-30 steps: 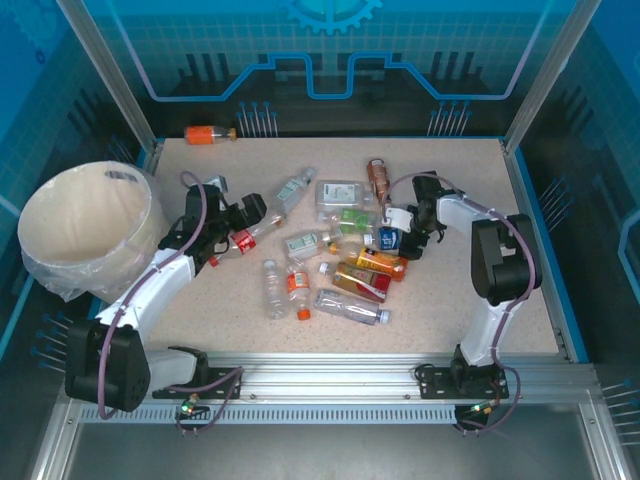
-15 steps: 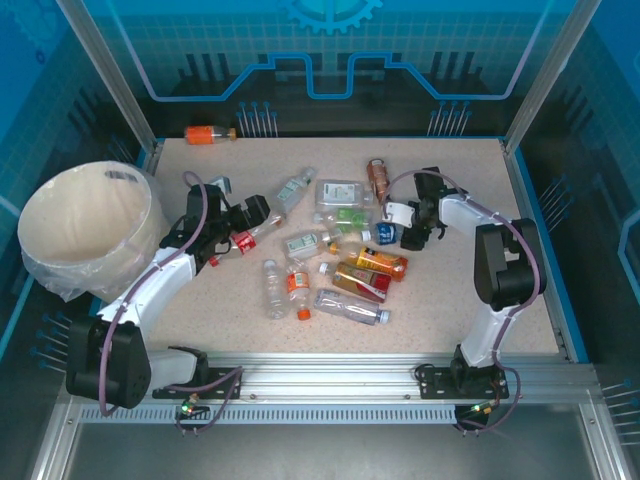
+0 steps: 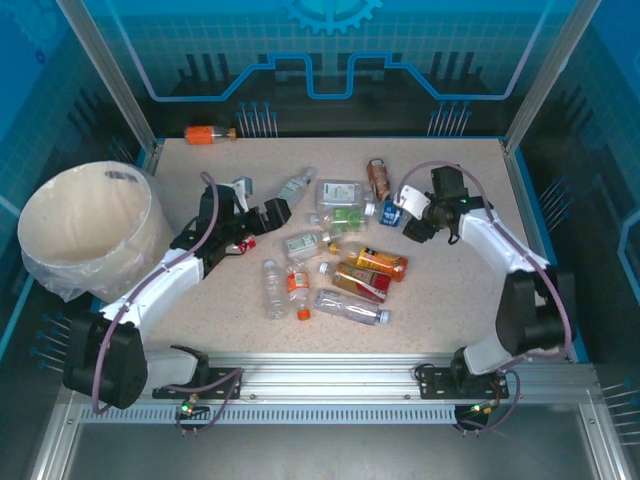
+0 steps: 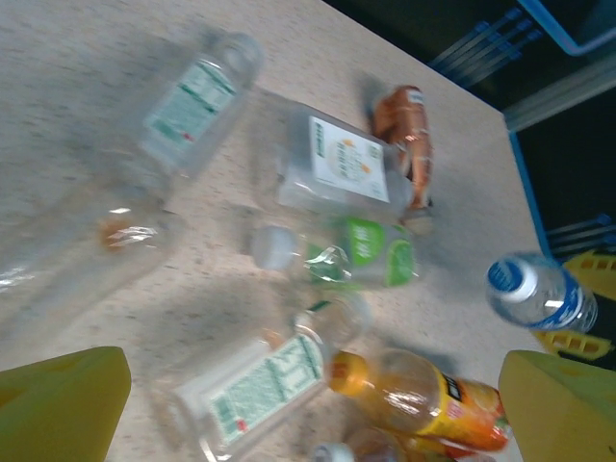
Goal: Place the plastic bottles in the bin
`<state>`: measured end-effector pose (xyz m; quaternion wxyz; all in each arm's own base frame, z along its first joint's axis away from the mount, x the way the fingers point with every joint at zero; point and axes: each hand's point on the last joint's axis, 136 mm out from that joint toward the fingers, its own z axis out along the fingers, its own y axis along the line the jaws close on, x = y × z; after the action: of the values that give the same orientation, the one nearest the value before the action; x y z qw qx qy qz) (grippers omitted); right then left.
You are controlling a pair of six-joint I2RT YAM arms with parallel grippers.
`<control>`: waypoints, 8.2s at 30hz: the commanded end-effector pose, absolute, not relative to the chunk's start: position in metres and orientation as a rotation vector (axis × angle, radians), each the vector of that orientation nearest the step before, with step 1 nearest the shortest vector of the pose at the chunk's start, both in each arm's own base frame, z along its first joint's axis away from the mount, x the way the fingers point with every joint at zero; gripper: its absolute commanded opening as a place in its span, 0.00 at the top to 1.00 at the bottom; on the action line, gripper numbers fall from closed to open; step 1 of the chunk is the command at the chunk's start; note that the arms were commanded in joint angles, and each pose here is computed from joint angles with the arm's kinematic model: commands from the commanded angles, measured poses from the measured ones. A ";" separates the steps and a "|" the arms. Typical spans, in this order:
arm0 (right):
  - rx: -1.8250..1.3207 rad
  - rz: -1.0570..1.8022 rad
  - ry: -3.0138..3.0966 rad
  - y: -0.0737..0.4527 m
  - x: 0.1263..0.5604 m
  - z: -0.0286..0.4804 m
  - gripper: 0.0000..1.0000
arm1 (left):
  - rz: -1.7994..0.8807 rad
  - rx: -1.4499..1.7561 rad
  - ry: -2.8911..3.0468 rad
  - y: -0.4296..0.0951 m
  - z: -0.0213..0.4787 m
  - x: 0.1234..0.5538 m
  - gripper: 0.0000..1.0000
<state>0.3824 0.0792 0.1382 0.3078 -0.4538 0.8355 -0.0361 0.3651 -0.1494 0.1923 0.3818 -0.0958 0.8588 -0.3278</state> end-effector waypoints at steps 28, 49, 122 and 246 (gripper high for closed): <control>-0.559 1.268 2.101 0.255 0.286 0.272 0.60 | -1.536 0.472 1.733 -0.301 0.340 0.311 0.01; -0.637 1.198 2.112 0.268 0.278 0.276 0.05 | -1.219 0.269 1.849 -0.281 0.319 0.347 0.49; -0.024 0.575 2.027 0.140 0.324 0.255 0.00 | -0.255 -1.125 2.084 0.164 0.260 0.325 0.25; -0.809 1.391 1.971 0.288 0.258 0.314 0.51 | -1.450 0.544 1.853 -0.294 0.374 0.320 0.01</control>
<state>0.2697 0.2732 0.2889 0.2982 -0.2771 0.7725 0.4874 0.3215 -0.2834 0.3508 0.3324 0.1857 0.7425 -0.5512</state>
